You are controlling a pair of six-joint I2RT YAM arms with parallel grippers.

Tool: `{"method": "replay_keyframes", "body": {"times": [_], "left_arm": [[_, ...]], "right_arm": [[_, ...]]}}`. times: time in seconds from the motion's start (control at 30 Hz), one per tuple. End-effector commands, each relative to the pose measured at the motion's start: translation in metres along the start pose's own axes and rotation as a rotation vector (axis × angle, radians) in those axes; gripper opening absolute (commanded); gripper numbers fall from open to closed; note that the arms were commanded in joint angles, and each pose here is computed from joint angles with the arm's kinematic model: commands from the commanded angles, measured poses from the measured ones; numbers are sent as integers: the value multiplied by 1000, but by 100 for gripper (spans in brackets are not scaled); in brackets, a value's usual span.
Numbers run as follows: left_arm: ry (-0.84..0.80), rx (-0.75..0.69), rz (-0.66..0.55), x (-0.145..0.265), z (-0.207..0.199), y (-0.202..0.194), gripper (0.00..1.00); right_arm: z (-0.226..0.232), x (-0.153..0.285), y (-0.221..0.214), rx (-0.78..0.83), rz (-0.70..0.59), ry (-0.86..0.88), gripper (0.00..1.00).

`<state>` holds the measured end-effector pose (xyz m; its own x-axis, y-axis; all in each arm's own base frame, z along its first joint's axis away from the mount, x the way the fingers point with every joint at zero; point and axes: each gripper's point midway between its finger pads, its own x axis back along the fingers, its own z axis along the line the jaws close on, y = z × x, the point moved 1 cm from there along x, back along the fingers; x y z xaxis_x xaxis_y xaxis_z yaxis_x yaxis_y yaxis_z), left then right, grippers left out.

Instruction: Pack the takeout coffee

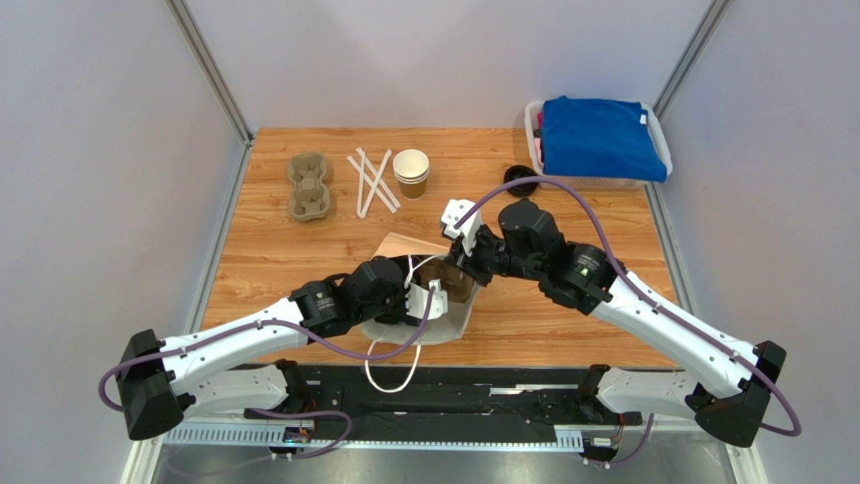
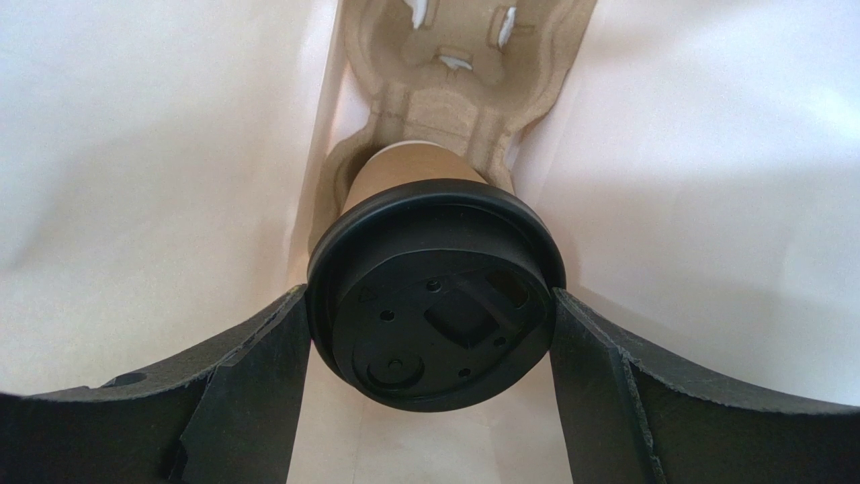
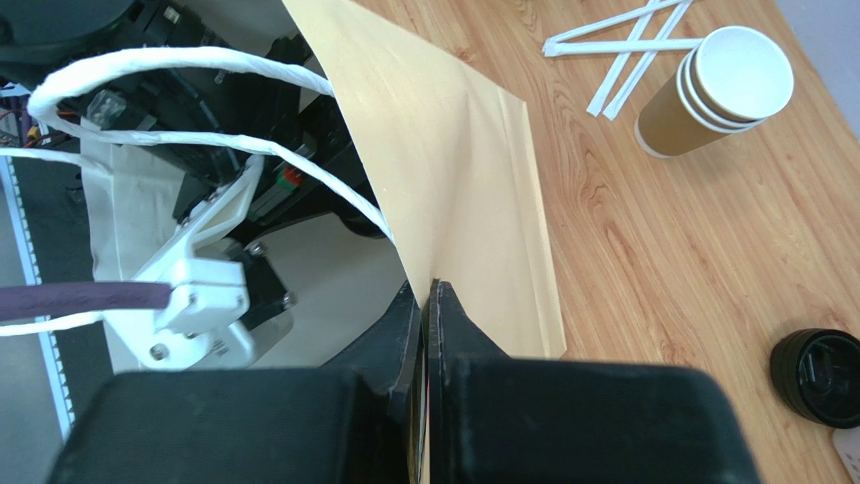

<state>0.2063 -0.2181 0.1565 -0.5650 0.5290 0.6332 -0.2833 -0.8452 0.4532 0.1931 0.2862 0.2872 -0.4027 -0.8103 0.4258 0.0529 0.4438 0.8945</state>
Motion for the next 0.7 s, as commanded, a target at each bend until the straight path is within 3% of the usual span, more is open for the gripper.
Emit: {"method": "replay_keyframes", "body": {"times": [0.0, 0.27, 0.67], "left_arm": [[-15, 56, 52, 5, 7, -7, 29], [-11, 39, 97, 1, 9, -13, 27], [-13, 5, 54, 20, 23, 1, 26]], "right_arm": [[3, 13, 32, -24, -88, 32, 0], [4, 12, 31, -28, -79, 51, 0], [-7, 3, 22, -30, -35, 18, 0]]}}
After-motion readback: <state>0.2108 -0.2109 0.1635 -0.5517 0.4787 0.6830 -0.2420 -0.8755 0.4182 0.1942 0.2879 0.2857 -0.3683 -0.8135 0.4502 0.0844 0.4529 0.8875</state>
